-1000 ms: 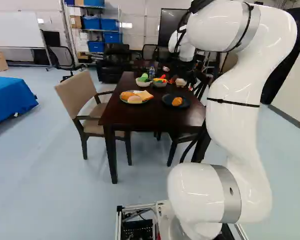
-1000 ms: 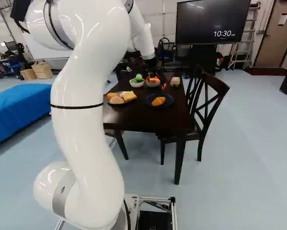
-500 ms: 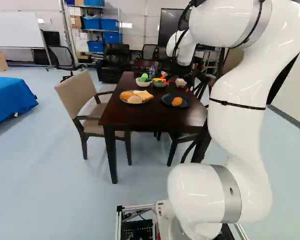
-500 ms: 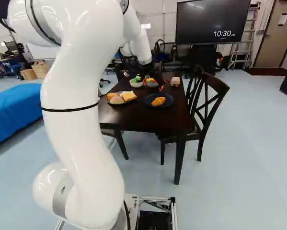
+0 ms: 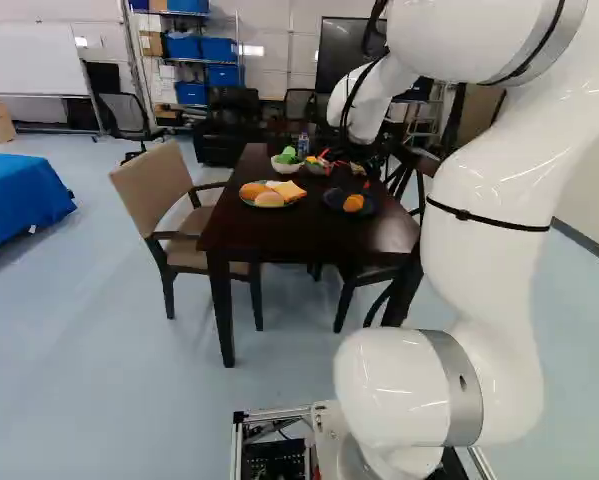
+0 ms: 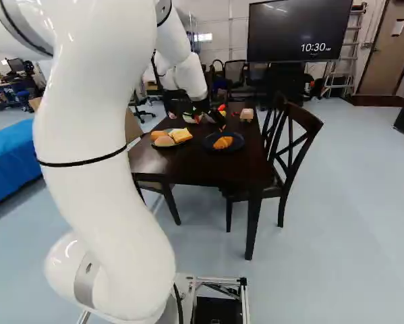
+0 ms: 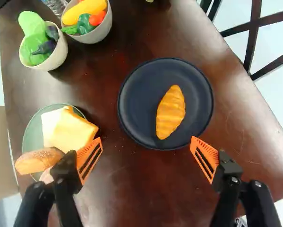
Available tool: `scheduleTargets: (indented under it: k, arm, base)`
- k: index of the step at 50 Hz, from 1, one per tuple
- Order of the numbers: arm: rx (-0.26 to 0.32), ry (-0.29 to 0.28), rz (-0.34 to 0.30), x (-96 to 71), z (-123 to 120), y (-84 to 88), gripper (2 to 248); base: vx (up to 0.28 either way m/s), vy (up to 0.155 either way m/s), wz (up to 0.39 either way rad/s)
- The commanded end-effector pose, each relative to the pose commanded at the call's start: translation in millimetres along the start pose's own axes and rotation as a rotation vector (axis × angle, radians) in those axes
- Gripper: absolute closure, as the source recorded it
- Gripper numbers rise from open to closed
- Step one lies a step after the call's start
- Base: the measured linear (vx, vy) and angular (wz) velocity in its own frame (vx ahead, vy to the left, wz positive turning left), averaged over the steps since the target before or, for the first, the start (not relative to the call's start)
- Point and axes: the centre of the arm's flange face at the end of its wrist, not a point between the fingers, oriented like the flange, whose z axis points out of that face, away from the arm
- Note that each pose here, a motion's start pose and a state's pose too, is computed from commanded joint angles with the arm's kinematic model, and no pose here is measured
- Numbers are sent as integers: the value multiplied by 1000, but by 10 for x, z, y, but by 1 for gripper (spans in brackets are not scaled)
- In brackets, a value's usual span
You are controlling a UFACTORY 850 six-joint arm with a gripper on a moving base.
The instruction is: Move the croissant to the empty plate
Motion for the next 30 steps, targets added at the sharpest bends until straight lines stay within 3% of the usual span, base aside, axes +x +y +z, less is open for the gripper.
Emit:
scheduleTargets:
  k: [30]
  arm:
    - [127,180,-153,-985,-65,105,3]
  base:
    - [0,0,0]
